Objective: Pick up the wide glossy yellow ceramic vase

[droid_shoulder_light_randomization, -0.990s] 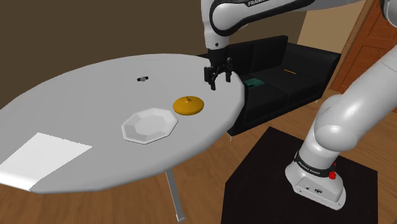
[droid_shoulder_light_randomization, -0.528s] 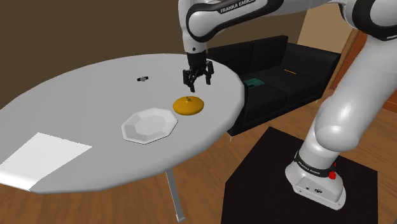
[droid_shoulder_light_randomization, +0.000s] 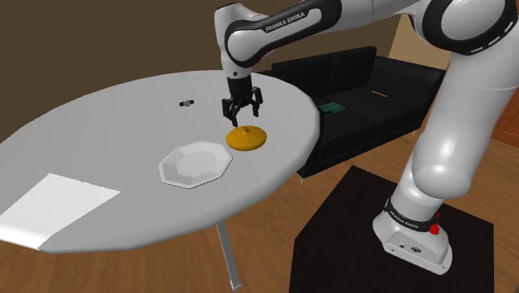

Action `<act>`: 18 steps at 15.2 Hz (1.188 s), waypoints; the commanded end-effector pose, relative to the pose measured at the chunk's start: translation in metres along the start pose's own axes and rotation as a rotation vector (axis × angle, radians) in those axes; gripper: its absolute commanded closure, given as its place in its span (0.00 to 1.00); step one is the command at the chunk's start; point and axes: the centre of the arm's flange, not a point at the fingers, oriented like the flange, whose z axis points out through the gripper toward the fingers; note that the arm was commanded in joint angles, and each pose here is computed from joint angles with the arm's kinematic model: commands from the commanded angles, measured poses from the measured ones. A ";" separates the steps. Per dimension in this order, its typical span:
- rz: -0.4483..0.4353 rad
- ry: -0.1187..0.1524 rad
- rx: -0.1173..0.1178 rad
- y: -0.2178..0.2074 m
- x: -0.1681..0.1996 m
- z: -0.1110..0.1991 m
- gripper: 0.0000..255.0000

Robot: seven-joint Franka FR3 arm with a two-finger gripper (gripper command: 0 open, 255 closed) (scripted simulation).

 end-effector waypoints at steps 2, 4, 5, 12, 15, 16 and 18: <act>0.000 0.001 0.000 -0.001 0.001 0.015 0.00; 0.000 0.001 0.000 -0.001 0.002 0.024 0.00; 0.000 0.001 0.000 -0.001 0.002 0.024 0.00; 0.000 0.001 0.000 -0.001 0.003 0.023 1.00; 0.000 0.001 0.000 -0.001 0.002 0.024 1.00; 0.000 0.001 0.000 -0.001 0.001 0.018 1.00; 0.000 0.001 0.000 0.000 0.001 0.008 1.00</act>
